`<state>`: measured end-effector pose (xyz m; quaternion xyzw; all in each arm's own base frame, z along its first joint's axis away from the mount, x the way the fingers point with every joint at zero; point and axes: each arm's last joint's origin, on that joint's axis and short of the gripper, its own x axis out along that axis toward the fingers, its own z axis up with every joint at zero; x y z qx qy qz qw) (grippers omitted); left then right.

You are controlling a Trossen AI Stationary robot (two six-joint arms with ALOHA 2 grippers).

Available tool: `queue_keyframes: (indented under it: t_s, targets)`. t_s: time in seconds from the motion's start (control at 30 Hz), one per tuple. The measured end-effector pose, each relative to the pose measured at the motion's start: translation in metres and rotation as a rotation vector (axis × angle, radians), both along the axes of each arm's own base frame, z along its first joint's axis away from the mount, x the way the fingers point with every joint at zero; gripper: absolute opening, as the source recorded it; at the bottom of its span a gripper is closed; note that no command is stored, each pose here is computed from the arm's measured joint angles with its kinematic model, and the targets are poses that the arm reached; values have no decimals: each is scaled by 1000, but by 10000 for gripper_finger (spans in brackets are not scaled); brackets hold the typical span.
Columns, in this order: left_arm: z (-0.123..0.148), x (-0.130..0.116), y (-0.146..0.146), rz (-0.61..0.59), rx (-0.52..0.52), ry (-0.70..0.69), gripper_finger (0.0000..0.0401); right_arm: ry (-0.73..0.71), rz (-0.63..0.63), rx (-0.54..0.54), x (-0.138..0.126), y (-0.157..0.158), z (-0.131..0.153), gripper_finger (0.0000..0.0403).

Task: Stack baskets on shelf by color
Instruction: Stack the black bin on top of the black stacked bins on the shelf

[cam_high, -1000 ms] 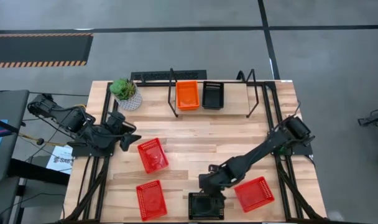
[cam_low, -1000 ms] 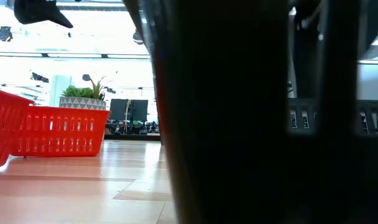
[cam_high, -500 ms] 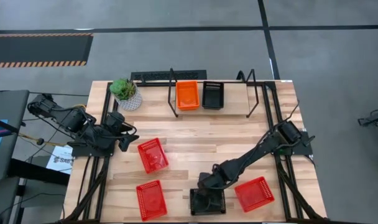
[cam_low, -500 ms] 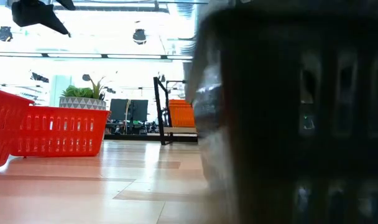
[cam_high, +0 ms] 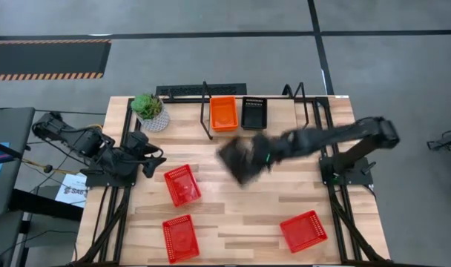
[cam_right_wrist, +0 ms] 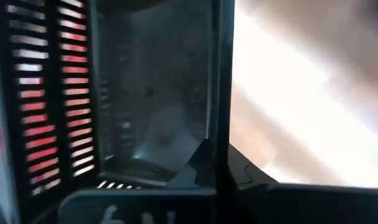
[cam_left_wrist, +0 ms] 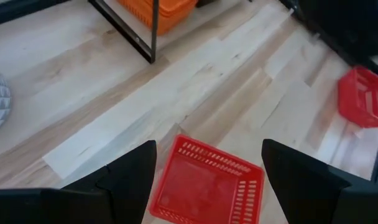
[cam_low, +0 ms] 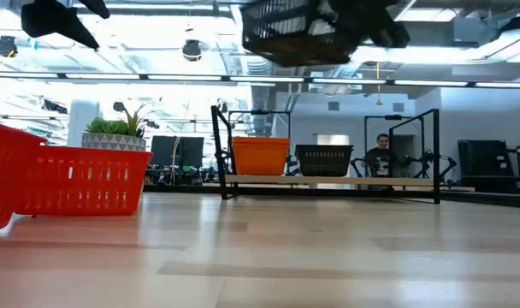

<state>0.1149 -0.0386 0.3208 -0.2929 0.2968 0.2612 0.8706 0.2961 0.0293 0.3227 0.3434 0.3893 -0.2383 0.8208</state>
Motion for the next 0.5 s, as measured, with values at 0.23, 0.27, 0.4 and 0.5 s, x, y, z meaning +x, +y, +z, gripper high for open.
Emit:
queue_keyframes:
  t_s: [0.23, 0.27, 0.4, 0.5]
  targets:
    - [2, 6, 10, 116, -40, -50, 279, -69, -513, -70, -45, -87, 30, 7]
    - [3, 7, 11, 131, -53, -58, 279, -58, -543, -77, -47, -97, 29, 5]
    - [5, 11, 15, 193, -97, -109, 279, -16, -608, -123, -47, -133, 19, 13]
    - [7, 14, 18, 220, -110, -142, 279, 29, -617, -104, -44, -158, 7, 23]
